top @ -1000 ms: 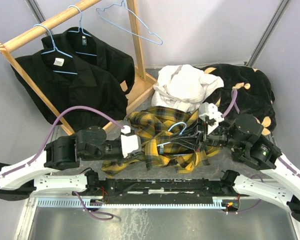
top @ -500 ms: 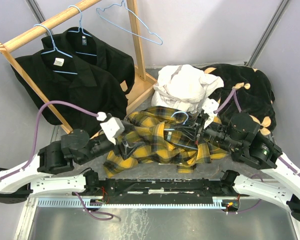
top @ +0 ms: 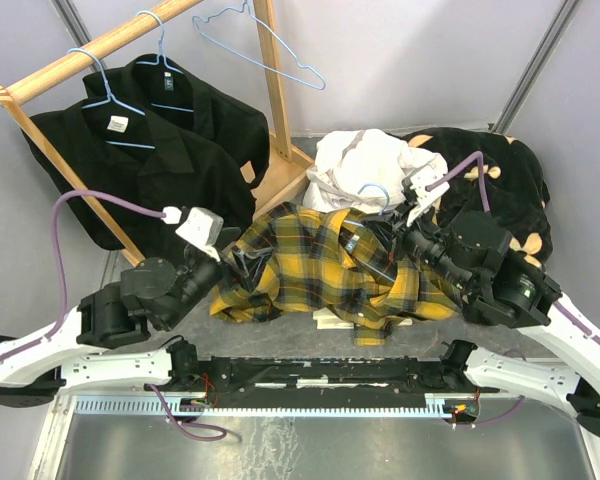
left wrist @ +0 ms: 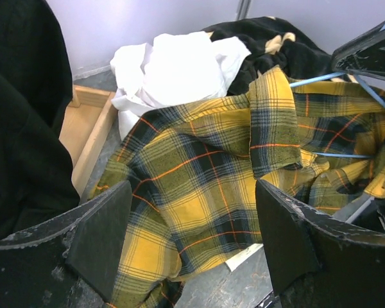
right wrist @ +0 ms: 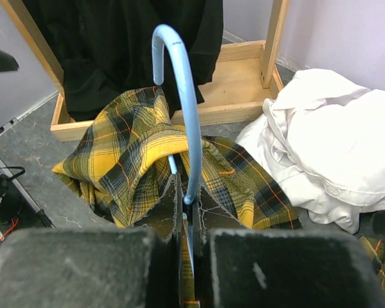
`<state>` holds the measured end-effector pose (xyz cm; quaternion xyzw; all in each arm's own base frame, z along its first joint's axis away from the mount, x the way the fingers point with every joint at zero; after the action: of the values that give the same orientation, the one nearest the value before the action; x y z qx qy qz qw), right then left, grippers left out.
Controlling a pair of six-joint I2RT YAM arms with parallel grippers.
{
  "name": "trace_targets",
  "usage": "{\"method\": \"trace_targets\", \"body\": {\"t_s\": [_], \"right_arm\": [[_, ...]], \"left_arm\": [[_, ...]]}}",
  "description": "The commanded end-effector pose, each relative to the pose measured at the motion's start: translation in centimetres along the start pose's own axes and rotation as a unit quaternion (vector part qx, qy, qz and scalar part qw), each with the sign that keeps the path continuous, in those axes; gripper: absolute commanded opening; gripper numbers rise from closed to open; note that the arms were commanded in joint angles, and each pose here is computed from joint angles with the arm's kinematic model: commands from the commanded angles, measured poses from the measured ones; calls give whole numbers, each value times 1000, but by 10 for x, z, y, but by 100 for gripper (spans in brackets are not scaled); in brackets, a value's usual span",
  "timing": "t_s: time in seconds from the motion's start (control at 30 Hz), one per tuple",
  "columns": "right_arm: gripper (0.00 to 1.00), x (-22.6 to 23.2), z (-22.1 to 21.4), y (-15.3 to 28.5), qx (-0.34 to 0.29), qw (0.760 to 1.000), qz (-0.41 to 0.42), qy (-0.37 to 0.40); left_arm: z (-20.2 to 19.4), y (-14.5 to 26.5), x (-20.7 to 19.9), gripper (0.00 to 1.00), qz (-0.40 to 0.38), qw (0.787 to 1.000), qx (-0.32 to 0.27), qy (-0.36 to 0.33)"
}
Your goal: Place the shirt on the hanger
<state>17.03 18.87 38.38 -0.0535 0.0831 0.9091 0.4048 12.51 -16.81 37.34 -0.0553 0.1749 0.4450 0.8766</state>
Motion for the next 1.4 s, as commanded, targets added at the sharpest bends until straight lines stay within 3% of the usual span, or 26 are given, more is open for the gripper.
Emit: {"method": "trace_targets", "body": {"t_s": [0.0, 0.3, 0.57, 1.07, 1.37], "right_arm": [[0, -8, 21, 0, -8, 999, -32, -43], [0, -25, 19, -9, 37, 993, -103, -48], [0, -52, 44, -1, 62, 983, -174, 5], [0, -45, 75, 1, 9, 990, -137, -25], [0, -45, 87, 7, -13, 991, -129, -40]], "left_arm": [[5, -16, -5, 84, 44, 998, -18, 43], [4, -40, -11, 84, 102, 994, -20, 15], [29, -67, -32, 87, 118, 990, -29, -68], [50, -114, -82, 87, 73, 990, -84, -89], [26, -147, -100, 86, 79, 987, -58, -124]]}}
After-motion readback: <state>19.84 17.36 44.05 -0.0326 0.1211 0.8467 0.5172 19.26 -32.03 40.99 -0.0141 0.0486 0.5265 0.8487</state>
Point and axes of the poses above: each gripper's point midway between its finger pads, its own y axis back along the fingers, its own x axis along the line the jaws close on, z = x × y, the point moved 4 cm from there along y, back along the fingers, and after that the axes turned 13 degrees about y, right-handed, at the moved point
